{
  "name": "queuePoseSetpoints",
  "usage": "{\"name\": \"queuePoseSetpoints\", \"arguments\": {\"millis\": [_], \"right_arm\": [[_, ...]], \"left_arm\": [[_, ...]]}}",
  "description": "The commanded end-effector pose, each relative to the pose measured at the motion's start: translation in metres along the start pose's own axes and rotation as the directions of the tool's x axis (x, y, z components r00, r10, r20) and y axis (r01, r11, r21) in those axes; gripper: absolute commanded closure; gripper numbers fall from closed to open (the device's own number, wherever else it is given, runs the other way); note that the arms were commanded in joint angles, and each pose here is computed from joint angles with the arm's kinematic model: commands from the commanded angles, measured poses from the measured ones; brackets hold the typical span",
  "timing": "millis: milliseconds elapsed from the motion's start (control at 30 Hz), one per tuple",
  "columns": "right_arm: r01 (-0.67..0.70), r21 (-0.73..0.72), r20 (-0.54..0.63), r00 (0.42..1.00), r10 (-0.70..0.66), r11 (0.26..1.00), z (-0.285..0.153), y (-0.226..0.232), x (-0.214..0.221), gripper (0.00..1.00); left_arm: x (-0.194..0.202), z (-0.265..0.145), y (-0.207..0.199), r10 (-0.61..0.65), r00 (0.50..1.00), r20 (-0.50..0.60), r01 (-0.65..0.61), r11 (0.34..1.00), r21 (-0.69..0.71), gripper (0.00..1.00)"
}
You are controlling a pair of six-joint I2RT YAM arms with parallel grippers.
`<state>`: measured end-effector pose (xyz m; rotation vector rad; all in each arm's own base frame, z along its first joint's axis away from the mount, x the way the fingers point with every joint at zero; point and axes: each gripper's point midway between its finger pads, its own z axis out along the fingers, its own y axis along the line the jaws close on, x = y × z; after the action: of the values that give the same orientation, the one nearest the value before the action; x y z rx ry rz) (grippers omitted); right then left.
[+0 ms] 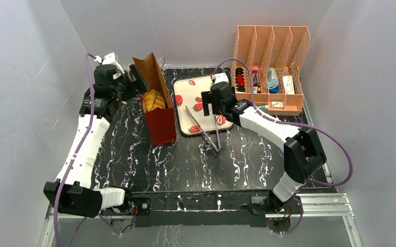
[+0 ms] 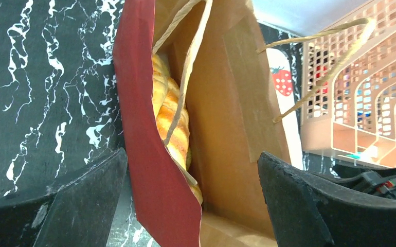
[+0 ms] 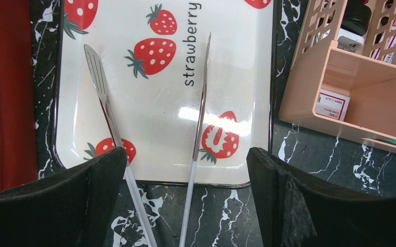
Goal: Take the fake bread out of the paper bag
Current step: Adjust the paper bag at the center of the board.
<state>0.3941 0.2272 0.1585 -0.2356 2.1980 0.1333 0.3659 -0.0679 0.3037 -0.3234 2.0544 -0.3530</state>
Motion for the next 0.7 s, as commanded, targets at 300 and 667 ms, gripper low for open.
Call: {"name": "queuePoseSetpoints", "arguments": {"millis": [300, 667], "right_arm": [[0.047, -0.008, -0.008, 0.999, -0.047, 0.999, 0.021, 0.006, 0.010, 0.13], [0.063, -0.029, -0.036, 0.997, -0.064, 0.998, 0.032, 0.010, 0.025, 0.09]], "left_arm": [[0.005, 0.047, 0.015, 0.019, 0.999, -0.028, -0.023, 0.988, -0.151, 0.02], [0.011, 0.072, 0.021, 0.083, 0.994, -0.075, -0.095, 0.980, -0.175, 0.02]]}}
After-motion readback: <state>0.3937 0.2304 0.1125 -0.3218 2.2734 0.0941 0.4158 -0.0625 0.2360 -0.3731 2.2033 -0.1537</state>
